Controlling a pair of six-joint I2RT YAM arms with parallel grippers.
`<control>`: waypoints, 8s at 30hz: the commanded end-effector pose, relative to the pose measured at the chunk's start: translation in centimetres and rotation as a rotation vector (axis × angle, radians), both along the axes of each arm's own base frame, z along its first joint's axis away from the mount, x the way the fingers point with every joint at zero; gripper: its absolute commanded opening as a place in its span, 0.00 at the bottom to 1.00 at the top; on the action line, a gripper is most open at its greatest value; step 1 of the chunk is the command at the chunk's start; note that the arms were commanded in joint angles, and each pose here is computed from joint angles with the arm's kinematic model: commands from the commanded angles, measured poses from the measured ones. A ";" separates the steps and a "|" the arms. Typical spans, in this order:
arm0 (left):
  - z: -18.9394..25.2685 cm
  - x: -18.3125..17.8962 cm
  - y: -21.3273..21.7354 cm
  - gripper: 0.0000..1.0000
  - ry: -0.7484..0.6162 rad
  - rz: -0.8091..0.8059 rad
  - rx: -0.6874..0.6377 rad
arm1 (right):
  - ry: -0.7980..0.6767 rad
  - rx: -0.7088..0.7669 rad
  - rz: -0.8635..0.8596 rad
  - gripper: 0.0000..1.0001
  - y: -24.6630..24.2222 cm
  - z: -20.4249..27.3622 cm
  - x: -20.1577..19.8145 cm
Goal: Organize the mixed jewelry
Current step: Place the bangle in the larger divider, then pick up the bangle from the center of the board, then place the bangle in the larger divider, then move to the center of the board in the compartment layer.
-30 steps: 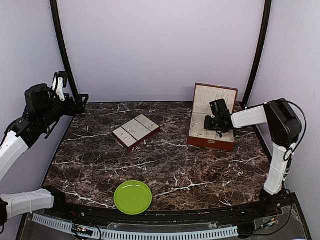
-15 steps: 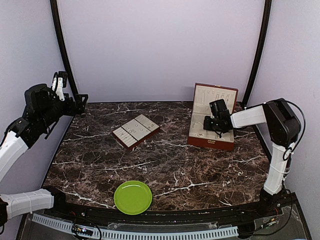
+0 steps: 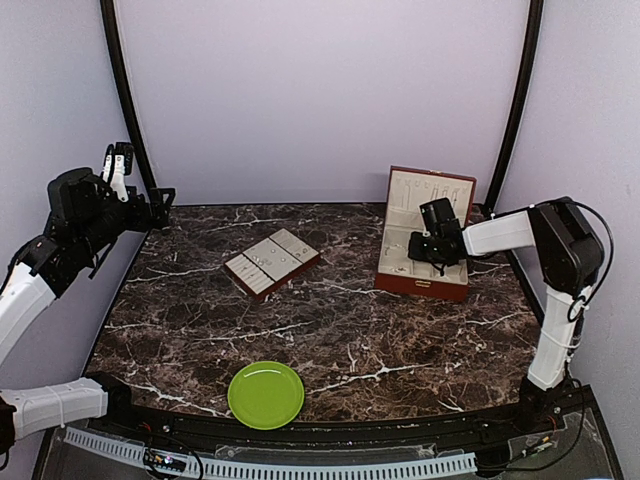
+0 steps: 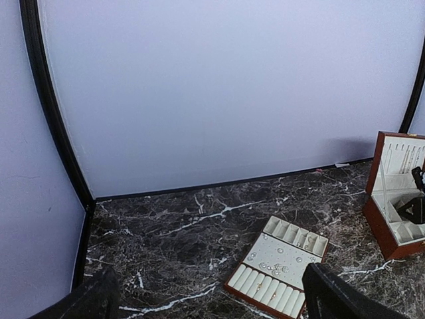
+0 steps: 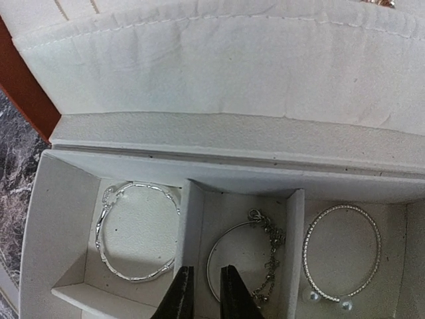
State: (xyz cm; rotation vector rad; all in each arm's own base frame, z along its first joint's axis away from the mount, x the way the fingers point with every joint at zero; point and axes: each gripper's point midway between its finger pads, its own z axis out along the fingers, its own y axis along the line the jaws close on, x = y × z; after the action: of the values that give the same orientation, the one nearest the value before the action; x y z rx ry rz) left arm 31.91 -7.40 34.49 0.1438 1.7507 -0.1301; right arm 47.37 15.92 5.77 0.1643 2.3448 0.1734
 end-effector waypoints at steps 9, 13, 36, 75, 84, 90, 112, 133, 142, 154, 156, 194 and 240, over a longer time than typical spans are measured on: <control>0.3 -0.4 0.3 0.99 -0.032 0.010 0.013 | -0.171 0.093 0.054 0.19 -0.7 9.6 -3.8; -0.3 0.0 0.0 0.99 -0.020 0.002 0.012 | -0.166 0.108 0.077 0.22 -1.6 11.0 -6.9; -1.3 0.7 -0.8 0.99 0.024 -0.029 0.002 | 0.140 0.120 -0.192 0.45 -10.0 3.6 -23.2; -1.1 0.4 -1.3 0.99 0.021 -0.058 -0.020 | 0.358 0.071 -0.164 0.17 -8.8 -3.4 -24.5; -1.1 0.3 -1.2 0.99 0.019 -0.056 -0.020 | 0.384 -0.024 -0.145 0.14 -8.8 -3.8 -24.4; -1.1 0.4 -1.3 0.99 0.022 -0.058 -0.019 | 0.404 -0.047 -0.158 0.13 -8.9 -4.2 -25.1; -0.9 0.3 -1.2 0.99 0.016 -0.058 -0.023 | 0.369 -0.061 -0.156 0.01 -8.5 -3.0 -24.9; -1.4 0.6 -1.4 0.99 0.029 -0.063 -0.022 | -0.024 0.259 0.034 0.00 -1.9 9.7 -18.2; -1.4 0.5 -1.5 0.99 0.030 -0.069 -0.025 | -0.126 0.206 0.044 0.00 -0.4 13.4 -13.2; -1.3 0.5 -1.8 0.99 0.031 -0.082 -0.033 | -0.139 0.143 0.042 0.00 0.4 13.4 -9.1; -1.3 0.5 -1.8 0.99 0.031 -0.084 -0.034 | -0.131 0.137 0.041 0.00 0.5 12.8 -8.6; -1.2 0.3 -1.9 0.99 0.026 -0.091 -0.042 | -0.042 0.115 0.029 0.23 0.2 7.6 -6.7; -2.2 1.0 -1.2 0.99 0.046 -0.046 -0.007 | 0.023 0.050 0.609 0.20 27.3 4.5 -4.4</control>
State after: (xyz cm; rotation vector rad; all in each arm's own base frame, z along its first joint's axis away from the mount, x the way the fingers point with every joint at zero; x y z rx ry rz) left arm 33.44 -8.35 30.82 0.1715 1.8449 -0.1460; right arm 40.68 43.39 10.93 -0.5381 2.3303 0.5407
